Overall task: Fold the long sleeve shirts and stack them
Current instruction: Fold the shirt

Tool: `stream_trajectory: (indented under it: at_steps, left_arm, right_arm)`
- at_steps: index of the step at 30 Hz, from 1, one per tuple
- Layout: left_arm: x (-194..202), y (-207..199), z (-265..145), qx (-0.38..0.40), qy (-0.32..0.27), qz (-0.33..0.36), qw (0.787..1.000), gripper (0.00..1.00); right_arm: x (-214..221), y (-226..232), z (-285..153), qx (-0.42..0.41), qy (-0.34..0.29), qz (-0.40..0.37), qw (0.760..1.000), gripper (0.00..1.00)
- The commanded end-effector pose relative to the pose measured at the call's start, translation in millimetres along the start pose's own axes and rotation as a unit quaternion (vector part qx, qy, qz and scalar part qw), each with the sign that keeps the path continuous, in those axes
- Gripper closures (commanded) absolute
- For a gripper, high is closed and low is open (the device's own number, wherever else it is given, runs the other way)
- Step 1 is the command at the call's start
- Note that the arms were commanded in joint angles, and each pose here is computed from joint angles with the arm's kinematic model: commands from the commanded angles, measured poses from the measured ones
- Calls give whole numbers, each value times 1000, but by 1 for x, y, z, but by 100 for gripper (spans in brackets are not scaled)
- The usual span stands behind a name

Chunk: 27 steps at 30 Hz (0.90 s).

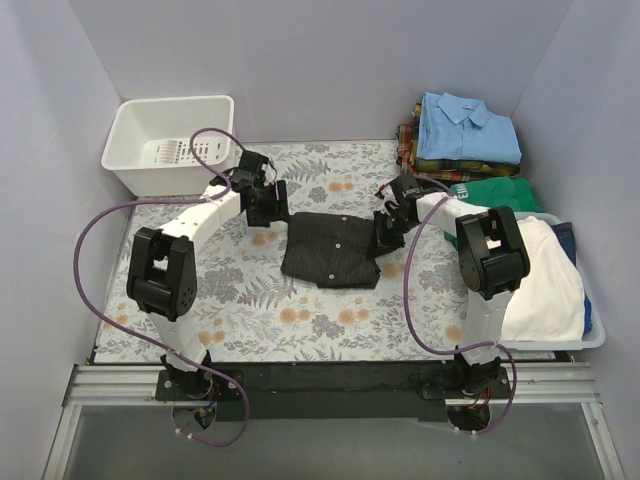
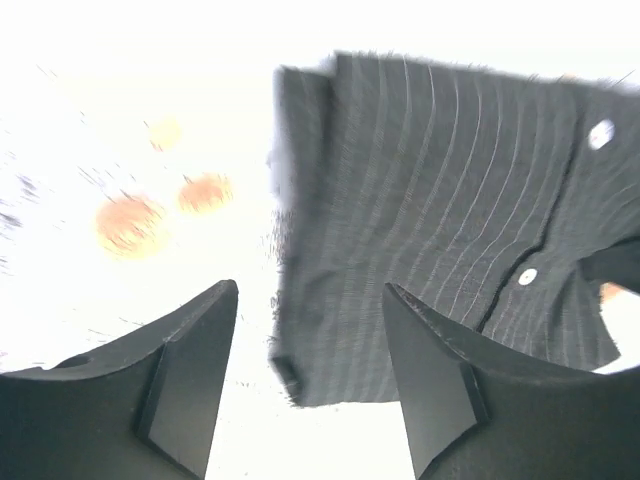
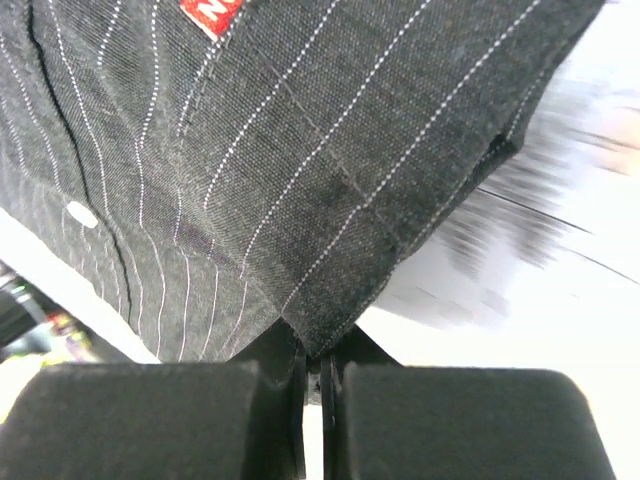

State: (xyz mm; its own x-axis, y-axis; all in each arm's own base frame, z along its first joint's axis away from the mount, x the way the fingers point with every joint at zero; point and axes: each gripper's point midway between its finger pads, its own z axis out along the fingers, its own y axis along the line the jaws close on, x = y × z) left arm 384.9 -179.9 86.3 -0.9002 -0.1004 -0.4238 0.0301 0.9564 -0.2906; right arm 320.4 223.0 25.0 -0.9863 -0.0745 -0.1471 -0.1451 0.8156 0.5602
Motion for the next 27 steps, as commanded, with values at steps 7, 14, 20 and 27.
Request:
stream_trajectory:
  at_steps: [7, 14, 20, 27]
  left_arm:
    - [-81, 0, -63, 45, -103, -47, 993, 40]
    - [-106, -4, -73, 63, -125, -50, 989, 39]
    - [-117, 1, -75, 59, -133, -59, 988, 39]
    - [-127, 17, -79, 49, -144, -99, 983, 39]
  right_arm:
    - [-51, -42, -107, 242, -81, -92, 963, 99]
    - [-107, -29, -204, 365, -192, -136, 901, 99]
    - [-130, 19, -275, 473, -284, -195, 811, 99]
    - [-106, 96, -237, 566, -278, -345, 695, 99]
